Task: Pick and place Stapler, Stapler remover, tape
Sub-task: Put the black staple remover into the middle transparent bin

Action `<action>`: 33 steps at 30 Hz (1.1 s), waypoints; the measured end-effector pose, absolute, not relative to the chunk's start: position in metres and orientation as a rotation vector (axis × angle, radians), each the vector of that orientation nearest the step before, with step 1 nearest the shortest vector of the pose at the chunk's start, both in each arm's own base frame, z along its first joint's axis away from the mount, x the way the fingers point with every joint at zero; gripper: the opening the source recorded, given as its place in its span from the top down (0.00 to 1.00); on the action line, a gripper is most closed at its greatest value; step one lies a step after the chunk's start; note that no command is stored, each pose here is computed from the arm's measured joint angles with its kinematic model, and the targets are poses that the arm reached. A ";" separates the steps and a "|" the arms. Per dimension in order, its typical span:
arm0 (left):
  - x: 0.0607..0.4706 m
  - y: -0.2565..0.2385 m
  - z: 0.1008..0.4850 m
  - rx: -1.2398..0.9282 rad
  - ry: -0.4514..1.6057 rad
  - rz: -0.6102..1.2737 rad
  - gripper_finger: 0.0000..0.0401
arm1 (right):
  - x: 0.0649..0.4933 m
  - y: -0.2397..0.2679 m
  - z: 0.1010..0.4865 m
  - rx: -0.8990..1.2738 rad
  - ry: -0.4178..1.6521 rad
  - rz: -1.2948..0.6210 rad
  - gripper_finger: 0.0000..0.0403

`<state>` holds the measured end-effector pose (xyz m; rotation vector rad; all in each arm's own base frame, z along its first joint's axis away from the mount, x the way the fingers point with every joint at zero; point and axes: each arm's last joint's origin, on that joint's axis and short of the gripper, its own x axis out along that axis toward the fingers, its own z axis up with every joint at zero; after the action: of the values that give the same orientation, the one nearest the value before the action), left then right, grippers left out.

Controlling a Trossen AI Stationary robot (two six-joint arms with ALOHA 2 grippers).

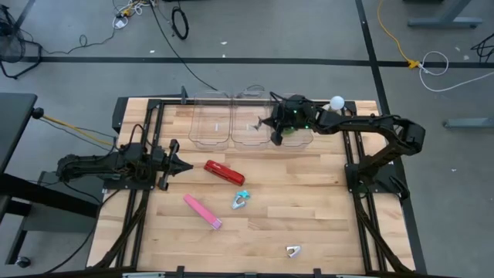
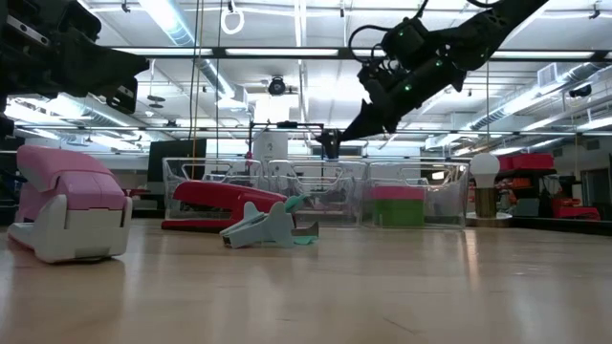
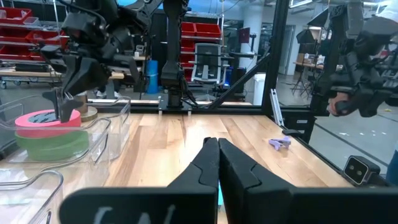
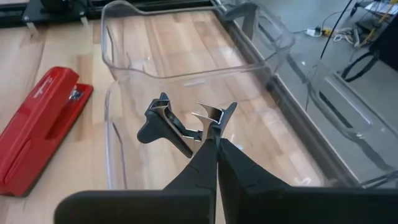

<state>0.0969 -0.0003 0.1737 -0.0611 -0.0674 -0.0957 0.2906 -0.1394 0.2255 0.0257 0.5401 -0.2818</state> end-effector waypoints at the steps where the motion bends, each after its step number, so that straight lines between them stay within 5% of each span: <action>1: 0.097 0.000 0.174 -0.061 -0.068 -0.096 0.99 | 0.290 -0.139 0.225 0.026 0.546 -0.281 0.99; 12: 0.097 0.000 0.174 -0.061 -0.068 -0.095 0.99 | 0.290 -0.139 0.224 0.037 0.582 -0.277 0.99; 33: 0.097 0.000 0.174 -0.061 -0.067 -0.096 0.99 | 0.287 -0.173 0.284 0.048 0.599 -0.371 0.99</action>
<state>0.0969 -0.0003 0.1737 -0.0607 -0.0674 -0.0956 0.2872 -0.1726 0.2835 0.0481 0.5995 -0.3705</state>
